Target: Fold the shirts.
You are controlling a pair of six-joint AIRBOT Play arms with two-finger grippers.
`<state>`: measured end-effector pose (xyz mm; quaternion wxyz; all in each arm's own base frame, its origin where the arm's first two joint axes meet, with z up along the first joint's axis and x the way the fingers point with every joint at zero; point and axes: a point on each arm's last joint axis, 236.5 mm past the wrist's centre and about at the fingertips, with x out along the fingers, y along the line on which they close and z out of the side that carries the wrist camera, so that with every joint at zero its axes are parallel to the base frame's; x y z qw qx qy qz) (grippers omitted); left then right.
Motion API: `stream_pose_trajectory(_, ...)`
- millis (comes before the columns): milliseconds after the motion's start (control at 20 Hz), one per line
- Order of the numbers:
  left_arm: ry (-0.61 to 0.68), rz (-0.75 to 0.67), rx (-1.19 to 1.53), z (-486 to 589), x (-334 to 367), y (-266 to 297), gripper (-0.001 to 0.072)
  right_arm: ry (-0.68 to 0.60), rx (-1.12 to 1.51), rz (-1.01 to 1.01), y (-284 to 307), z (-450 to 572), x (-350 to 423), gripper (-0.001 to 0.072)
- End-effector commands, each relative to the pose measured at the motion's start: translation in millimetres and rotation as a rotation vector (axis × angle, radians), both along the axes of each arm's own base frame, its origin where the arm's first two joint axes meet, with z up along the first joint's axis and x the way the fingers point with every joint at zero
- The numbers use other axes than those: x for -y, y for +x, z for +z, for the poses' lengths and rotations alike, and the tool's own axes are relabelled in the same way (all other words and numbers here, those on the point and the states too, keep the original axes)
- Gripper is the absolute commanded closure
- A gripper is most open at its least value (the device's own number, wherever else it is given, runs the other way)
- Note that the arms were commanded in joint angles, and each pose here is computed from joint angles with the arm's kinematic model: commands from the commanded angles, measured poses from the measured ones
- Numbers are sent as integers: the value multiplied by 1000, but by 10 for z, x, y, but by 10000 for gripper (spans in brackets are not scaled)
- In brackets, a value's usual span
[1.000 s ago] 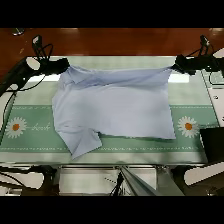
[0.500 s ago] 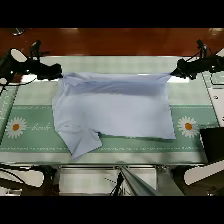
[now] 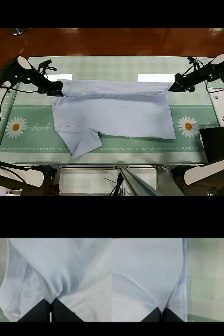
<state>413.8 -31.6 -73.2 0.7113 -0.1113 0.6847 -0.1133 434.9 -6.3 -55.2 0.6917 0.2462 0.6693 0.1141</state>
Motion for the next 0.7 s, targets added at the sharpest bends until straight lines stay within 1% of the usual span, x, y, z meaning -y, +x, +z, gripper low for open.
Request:
stream_pose_trajectory(0, 42, -22, -40, -56, -96, -108, 681, -29, -55, 22, -151, -84, 57, 692)
stream_pose_trajectory(250, 79, -36, -50, -78, -182, -140, 681, -113, -143, 36, -352, -163, 238, 692)
stream_pose_trajectory(500, 77, -30, -54, -77, -171, -146, 680, -111, -134, 49, -326, -163, 164, 691)
stream_pose_trajectory(550, 76, -5, -62, -75, -172, -146, 615, -117, -130, 47, -307, -168, 150, 665)
stream_pose_trajectory(600, 75, 13, -72, -73, -167, -159, 290, -120, -126, 43, -287, -171, 126, 447)
stream_pose_trajectory(650, 73, 16, -94, -69, -158, -204, 13, -117, -128, 47, -289, -167, 91, 98)
